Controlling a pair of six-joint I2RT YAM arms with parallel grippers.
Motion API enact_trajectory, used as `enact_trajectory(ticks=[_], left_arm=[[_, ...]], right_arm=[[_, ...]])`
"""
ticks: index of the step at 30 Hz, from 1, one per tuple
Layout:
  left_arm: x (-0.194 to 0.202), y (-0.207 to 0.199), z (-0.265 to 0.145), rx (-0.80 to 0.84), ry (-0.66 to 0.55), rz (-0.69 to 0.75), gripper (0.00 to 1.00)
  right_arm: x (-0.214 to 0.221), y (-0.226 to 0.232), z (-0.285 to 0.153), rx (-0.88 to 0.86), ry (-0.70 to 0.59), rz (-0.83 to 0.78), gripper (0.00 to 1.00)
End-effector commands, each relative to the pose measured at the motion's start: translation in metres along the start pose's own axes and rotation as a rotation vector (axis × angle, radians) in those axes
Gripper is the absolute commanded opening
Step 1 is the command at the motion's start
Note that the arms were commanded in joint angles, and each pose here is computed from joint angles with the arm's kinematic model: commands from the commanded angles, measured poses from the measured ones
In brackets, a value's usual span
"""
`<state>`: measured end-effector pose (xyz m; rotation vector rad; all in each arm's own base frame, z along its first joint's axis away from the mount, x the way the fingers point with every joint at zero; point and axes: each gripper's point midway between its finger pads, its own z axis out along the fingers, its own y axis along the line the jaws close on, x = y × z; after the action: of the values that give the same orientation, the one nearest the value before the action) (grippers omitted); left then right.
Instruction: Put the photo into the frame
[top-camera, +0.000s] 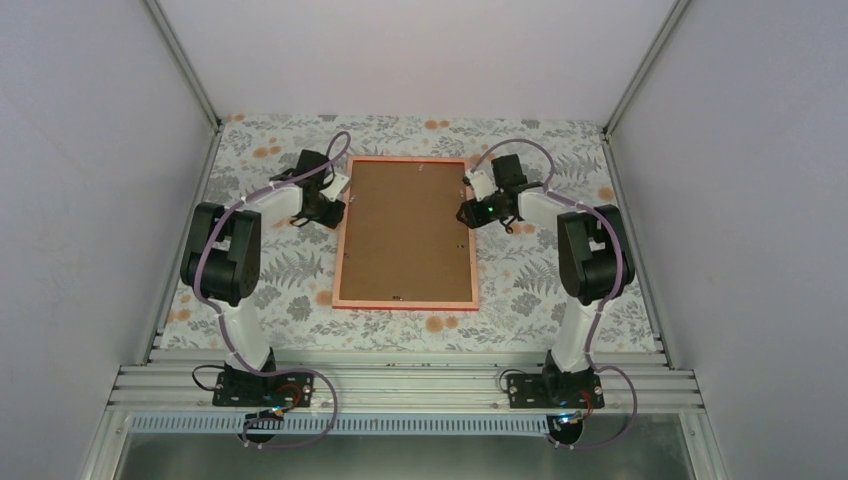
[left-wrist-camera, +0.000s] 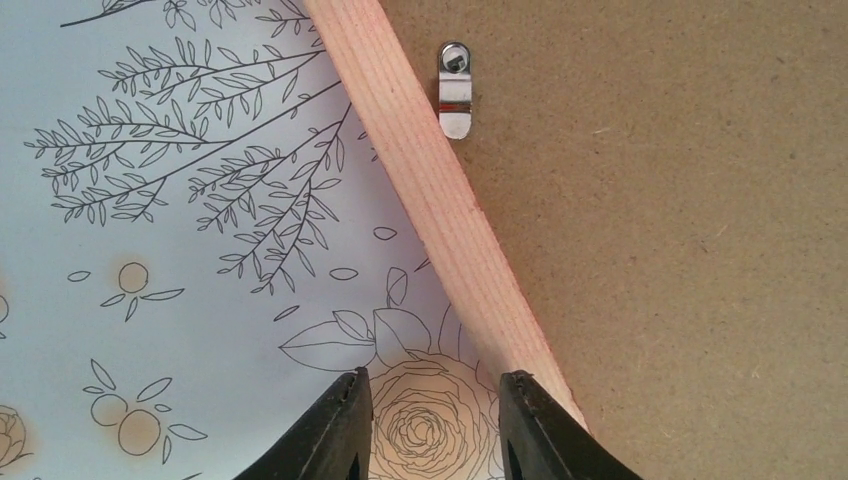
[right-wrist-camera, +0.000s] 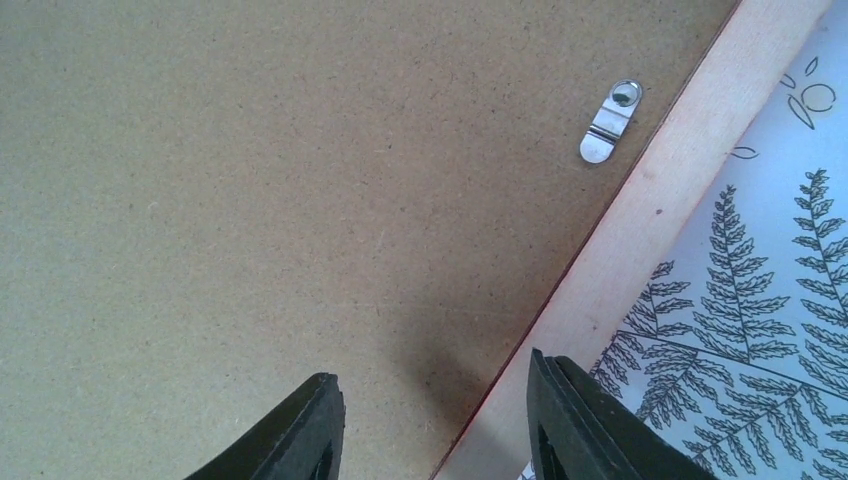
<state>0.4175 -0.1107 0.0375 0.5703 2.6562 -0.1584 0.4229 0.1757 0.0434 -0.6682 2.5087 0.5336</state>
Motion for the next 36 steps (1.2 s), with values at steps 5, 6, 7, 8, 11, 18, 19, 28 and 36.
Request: enact_trajectory(ticks=[5,6,7,8,11,18,19,28,36], left_arm=[[0.036,-0.007,0.011,0.030,0.076,0.011,0.28],[0.038,-0.008,0.011,0.031,0.079,0.009,0.28],[0.039,-0.008,0.012,0.030,0.078,0.009,0.27],[0.040,-0.008,0.012,0.030,0.079,0.007,0.27],[0.042,-0.009,0.012,0.032,0.079,0.003,0.27],[0.042,-0.012,0.016,0.043,0.081,0.016,0.27],[0.043,-0.012,0.016,0.044,0.082,0.018,0.27],[0.056,-0.024,0.007,0.076,0.101,0.079,0.19],[0.096,-0.059,-0.012,0.189,0.147,0.119,0.16]], right_arm=[[0.048,-0.012,0.002,0.074,0.109,0.071,0.46],[0.045,-0.012,-0.003,0.082,0.097,0.070,0.47],[0.043,-0.011,-0.008,0.087,0.088,0.074,0.47],[0.039,-0.011,-0.013,0.091,0.073,0.081,0.48],[0.027,-0.011,-0.026,0.115,0.024,0.102,0.50],[0.030,-0.015,-0.005,0.086,0.035,0.134,0.53],[0.031,-0.013,-0.001,0.070,0.043,0.140,0.53],[0.069,0.008,0.000,-0.027,0.144,0.170,0.47],[0.113,0.029,-0.012,-0.087,0.218,0.140,0.44]])
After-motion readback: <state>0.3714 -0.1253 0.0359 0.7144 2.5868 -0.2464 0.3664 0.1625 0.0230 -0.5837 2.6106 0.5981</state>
